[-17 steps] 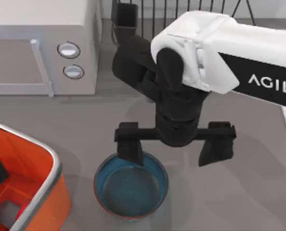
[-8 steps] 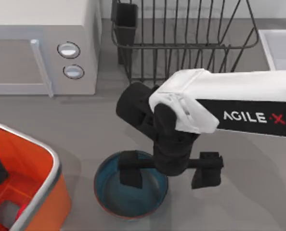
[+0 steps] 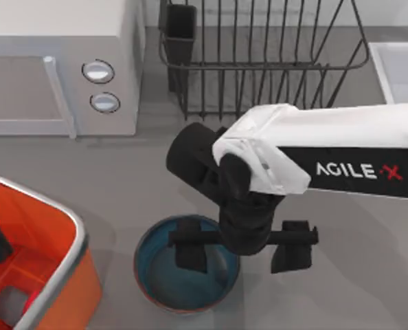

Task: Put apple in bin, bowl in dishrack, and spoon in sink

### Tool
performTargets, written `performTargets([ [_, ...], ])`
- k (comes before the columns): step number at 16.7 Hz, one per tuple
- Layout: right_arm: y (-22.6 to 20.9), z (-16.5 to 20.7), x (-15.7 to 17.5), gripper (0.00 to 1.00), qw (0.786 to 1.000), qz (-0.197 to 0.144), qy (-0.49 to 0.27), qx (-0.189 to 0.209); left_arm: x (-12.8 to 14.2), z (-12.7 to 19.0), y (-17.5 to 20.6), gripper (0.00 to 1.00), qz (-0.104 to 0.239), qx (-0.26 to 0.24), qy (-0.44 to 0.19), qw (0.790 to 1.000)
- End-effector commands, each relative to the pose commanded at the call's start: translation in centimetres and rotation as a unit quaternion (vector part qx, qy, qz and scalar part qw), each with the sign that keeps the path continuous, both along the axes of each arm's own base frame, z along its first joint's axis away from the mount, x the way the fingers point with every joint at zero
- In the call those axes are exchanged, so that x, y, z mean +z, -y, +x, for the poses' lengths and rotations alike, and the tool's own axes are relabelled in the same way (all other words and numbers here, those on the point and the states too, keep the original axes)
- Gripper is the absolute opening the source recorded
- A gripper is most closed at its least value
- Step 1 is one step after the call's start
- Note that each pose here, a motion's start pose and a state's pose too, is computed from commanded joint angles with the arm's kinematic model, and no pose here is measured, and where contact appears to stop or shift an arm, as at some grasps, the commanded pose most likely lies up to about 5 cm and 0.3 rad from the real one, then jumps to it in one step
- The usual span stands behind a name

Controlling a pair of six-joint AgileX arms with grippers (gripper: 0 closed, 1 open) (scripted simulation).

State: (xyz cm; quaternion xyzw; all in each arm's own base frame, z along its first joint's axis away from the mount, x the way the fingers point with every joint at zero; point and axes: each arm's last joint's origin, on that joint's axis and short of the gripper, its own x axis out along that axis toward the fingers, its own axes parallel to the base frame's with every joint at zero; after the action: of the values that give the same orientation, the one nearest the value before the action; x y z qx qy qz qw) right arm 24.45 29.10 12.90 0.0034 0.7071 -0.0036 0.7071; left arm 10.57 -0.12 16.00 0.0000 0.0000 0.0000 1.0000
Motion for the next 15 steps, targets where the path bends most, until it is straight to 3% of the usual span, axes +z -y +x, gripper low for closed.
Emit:
performTargets([
  [10, 0.0, 0.0, 0.0, 0.02, 1.0, 0.0, 0.0, 0.0, 0.0, 0.0, 0.0, 1.0, 0.0, 0.0, 0.0, 1.0],
  [15, 0.0, 0.0, 0.0, 0.0, 1.0, 0.0, 0.0, 0.0, 0.0, 0.0, 0.0, 1.0, 0.0, 0.0, 0.0, 1.0],
])
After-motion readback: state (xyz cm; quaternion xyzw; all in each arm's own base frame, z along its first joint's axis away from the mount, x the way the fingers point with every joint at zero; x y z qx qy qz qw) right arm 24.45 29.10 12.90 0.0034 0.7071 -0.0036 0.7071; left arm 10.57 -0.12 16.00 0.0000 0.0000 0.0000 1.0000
